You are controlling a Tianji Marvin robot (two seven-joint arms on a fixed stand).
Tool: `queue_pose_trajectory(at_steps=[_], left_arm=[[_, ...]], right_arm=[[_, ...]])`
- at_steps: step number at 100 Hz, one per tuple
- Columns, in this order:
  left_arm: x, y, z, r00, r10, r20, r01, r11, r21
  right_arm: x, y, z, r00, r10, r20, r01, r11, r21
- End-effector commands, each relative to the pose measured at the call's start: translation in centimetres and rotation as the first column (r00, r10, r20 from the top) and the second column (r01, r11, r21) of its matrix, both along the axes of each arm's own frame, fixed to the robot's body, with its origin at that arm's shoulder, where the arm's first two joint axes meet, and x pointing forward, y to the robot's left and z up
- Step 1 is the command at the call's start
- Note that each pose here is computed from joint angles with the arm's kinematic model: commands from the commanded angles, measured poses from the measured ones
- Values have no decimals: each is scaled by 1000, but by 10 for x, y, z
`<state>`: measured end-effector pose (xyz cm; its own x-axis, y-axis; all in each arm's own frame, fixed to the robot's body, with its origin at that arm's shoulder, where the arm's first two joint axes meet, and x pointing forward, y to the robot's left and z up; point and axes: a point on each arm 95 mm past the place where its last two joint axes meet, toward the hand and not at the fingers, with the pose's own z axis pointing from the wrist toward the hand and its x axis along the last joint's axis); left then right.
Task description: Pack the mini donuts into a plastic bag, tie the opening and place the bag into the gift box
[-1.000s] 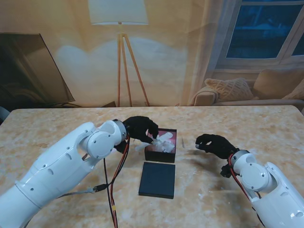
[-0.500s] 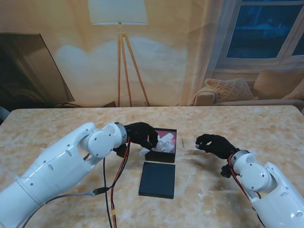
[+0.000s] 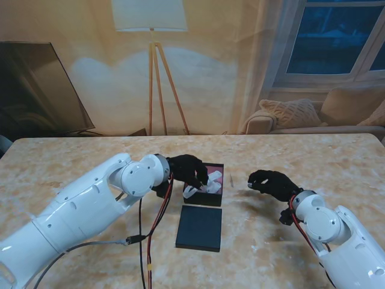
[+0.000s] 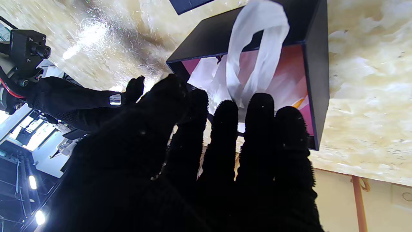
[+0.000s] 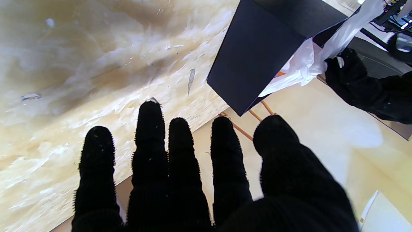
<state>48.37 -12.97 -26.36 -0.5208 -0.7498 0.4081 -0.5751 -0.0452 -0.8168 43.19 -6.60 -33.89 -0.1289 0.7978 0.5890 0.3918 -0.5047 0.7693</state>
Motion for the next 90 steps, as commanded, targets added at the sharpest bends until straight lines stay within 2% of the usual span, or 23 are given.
queue_pose_trajectory(at_steps=[1, 57, 90], left_arm=[[0, -7, 3, 1000, -13, -3, 13, 1000, -1], [12, -18, -11, 994, 41, -103, -43, 999, -16], [15, -20, -14, 992, 71, -105, -75, 997, -31]], right_arm=[[-4, 4, -5, 1000, 11, -16, -11, 1000, 3], [-4, 3, -5, 1000, 9, -18, -9, 1000, 5], [-5, 3, -5, 1000, 9, -21, -9, 1000, 8]])
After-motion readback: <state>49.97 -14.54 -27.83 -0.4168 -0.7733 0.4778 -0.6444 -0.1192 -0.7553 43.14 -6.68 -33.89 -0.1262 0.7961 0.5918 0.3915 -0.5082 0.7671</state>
